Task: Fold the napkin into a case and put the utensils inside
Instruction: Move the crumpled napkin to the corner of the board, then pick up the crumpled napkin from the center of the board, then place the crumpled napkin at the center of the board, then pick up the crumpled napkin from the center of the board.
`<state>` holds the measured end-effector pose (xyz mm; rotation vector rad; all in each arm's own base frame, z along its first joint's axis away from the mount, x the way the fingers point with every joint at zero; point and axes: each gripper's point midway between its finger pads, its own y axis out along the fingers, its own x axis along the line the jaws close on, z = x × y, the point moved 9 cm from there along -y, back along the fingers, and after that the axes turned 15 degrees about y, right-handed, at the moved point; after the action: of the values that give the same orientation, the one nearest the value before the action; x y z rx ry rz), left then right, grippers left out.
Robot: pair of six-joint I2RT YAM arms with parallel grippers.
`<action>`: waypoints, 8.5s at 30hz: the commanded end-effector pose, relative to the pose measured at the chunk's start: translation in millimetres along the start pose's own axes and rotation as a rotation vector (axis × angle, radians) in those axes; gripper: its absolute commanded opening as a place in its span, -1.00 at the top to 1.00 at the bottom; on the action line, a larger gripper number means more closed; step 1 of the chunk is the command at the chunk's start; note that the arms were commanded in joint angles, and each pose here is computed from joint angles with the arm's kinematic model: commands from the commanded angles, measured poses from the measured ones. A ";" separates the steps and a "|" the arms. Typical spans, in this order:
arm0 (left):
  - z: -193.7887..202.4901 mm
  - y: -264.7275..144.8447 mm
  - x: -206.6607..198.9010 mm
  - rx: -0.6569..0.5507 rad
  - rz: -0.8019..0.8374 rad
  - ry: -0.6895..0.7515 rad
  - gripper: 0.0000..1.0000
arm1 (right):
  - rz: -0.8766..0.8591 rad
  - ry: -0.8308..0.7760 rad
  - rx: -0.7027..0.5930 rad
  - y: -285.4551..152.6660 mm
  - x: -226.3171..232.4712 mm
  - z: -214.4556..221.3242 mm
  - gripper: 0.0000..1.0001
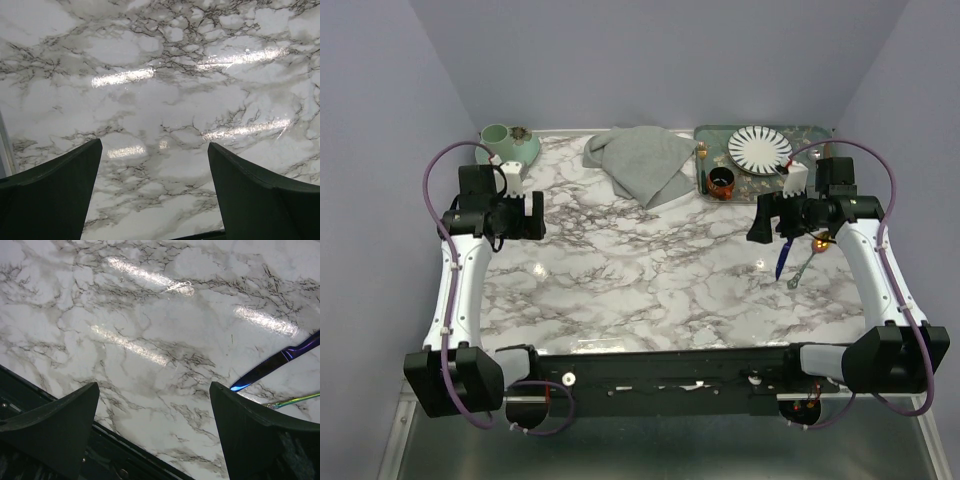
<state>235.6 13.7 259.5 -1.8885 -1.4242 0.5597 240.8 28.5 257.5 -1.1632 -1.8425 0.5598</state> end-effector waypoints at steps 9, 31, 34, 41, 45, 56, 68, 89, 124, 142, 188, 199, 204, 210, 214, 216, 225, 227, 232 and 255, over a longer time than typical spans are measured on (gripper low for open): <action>-117.6 40.5 -56.3 -0.216 -0.017 0.296 -0.97 | -0.020 0.017 -0.042 2.7 0.8 0.9 -1.00; -160.8 253.7 -213.9 -0.024 0.087 0.557 -0.90 | -0.002 0.025 -0.015 8.9 -4.3 7.7 -1.00; -153.0 268.9 -210.5 0.008 0.032 0.580 -0.79 | -0.005 0.026 -0.016 7.7 -3.2 7.2 -1.00; -138.1 282.1 -203.6 0.084 -0.026 0.659 0.00 | -0.002 0.021 -0.026 4.9 -2.6 9.6 -1.00; -133.2 275.3 -198.3 0.121 -0.050 0.679 0.83 | 0.006 0.013 -0.039 2.0 -1.9 8.4 -1.00; -69.9 112.6 -194.4 0.007 0.552 0.780 1.00 | -0.037 -0.011 -0.028 -2.3 3.6 2.5 -1.00; 47.7 68.2 -2.1 0.212 0.281 0.426 0.49 | -0.149 -0.032 0.014 3.8 8.6 7.9 -1.00; 106.5 52.9 -144.4 -0.088 0.604 1.214 -0.45 | -0.212 0.035 0.081 28.2 2.9 11.2 -1.00; 70.5 115.7 -211.3 0.017 0.769 1.469 1.00 | -0.181 0.035 0.095 30.0 -0.9 12.0 -1.00; -66.0 -54.3 -197.0 -0.559 0.813 0.989 1.00 | -0.153 -0.036 0.030 18.2 3.1 -25.7 -1.00; 12.2 43.1 37.9 -0.053 0.172 0.192 1.00 | -0.280 -0.379 0.495 248.8 152.2 74.1 -0.47; -26.2 35.5 54.0 -0.135 0.154 0.196 1.00 | -0.185 -0.362 0.233 169.2 127.9 -5.3 0.99; -68.6 15.7 56.8 -0.268 0.206 0.210 1.00 | -0.151 -0.385 0.090 104.0 103.6 -43.2 0.99; -47.3 -11.3 51.7 -0.281 0.215 0.343 1.00 | -0.193 -0.556 0.119 52.0 88.7 0.3 0.99; 11.6 -13.3 47.9 -0.168 0.176 0.461 1.00 | -0.185 -0.633 0.341 59.4 48.0 73.8 0.99; 50.2 -0.5 45.1 -0.069 0.176 0.575 1.00 | -0.175 -0.679 0.424 56.3 34.7 101.1 0.99; 135.7 22.2 16.1 0.065 0.248 0.868 1.00 | -0.285 -0.746 0.485 45.9 53.8 104.4 -0.46; 139.9 23.8 13.9 0.067 0.253 0.903 1.00 | -0.315 -0.680 0.472 54.0 65.6 91.0 -0.47; 143.8 28.2 6.2 0.052 0.276 0.942 1.00 | -0.349 -0.521 0.431 77.6 95.1 48.8 -0.43; 117.2 40.5 4.2 0.015 0.298 0.805 1.00 | -0.330 -0.133 0.649 230.2 100.5 22.6 -0.35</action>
<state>173.4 44.9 145.3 -1.9621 -0.5824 -0.0699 316.0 217.2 127.4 -0.4482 -1.7596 1.0060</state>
